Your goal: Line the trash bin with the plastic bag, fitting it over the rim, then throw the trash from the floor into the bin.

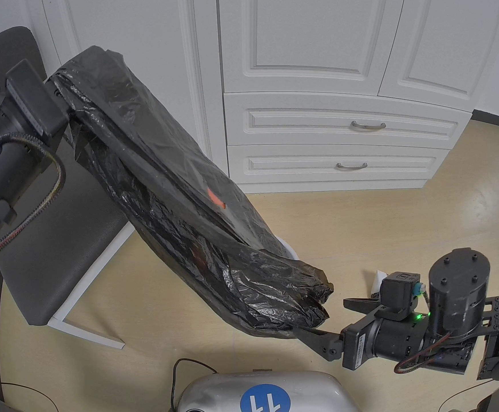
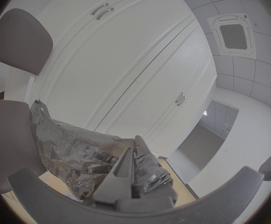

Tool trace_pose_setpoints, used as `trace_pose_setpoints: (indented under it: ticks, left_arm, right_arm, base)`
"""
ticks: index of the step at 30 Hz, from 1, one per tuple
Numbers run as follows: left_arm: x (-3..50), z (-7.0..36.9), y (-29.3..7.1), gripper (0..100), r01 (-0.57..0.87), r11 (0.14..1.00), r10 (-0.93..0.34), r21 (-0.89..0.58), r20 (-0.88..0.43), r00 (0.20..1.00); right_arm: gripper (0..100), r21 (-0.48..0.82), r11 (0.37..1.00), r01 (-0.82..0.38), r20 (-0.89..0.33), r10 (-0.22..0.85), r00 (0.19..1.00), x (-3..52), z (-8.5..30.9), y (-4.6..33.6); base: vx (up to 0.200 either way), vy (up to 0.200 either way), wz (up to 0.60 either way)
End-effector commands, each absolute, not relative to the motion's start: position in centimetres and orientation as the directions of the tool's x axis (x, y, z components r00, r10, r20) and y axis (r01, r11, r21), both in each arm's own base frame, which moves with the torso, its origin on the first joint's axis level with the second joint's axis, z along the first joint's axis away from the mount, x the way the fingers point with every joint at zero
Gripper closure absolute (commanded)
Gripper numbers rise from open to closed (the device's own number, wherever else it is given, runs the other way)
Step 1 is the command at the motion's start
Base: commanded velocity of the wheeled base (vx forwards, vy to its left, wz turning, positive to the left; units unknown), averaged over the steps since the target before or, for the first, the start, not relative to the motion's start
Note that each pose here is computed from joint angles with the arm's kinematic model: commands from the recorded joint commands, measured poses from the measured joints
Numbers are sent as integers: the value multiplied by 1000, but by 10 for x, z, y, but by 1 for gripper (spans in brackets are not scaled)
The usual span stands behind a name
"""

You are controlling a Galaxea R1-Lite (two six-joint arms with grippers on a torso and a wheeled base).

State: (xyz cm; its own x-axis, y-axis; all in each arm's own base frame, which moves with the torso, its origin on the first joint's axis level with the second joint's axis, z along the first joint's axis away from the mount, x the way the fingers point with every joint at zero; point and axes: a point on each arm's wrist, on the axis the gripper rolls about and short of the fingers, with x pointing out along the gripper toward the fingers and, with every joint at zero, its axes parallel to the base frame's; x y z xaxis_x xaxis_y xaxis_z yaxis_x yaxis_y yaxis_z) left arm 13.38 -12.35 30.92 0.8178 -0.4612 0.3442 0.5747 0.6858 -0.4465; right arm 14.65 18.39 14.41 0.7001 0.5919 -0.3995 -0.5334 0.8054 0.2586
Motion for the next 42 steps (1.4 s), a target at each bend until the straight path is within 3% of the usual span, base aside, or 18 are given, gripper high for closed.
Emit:
trace_pose_setpoints:
  ticks: [1,8,19,23,32,42]
  left_arm:
    - [129,311,-126,100,595,666,-479,-449,354,803]
    - [125,311,-129,100,613,651,-499,-449,355,790]
    - [121,318,-129,100,616,643,-465,-455,407,786]
    - [120,321,-128,100,620,645,-448,-448,436,781]
    - [117,323,-128,100,628,636,-444,-449,453,773]
    - [116,327,-127,100,640,622,-429,-451,487,761]
  right_arm:
    - [0,274,819,-504,-423,573,702,158,132,196]
    - [0,351,837,-421,-327,531,782,182,145,201]
    - [0,521,800,-299,-202,456,867,216,175,193]
    - [0,536,787,-305,-206,473,857,218,173,194]
    - [0,676,650,-347,-181,603,777,212,181,191]
    - [0,679,650,-342,-190,605,773,213,178,192]
  base:
    - [0,0,0]
    - [0,0,0]
    - [0,0,0]
    - [0,0,0]
    - [0,0,0]
    - [0,0,0]
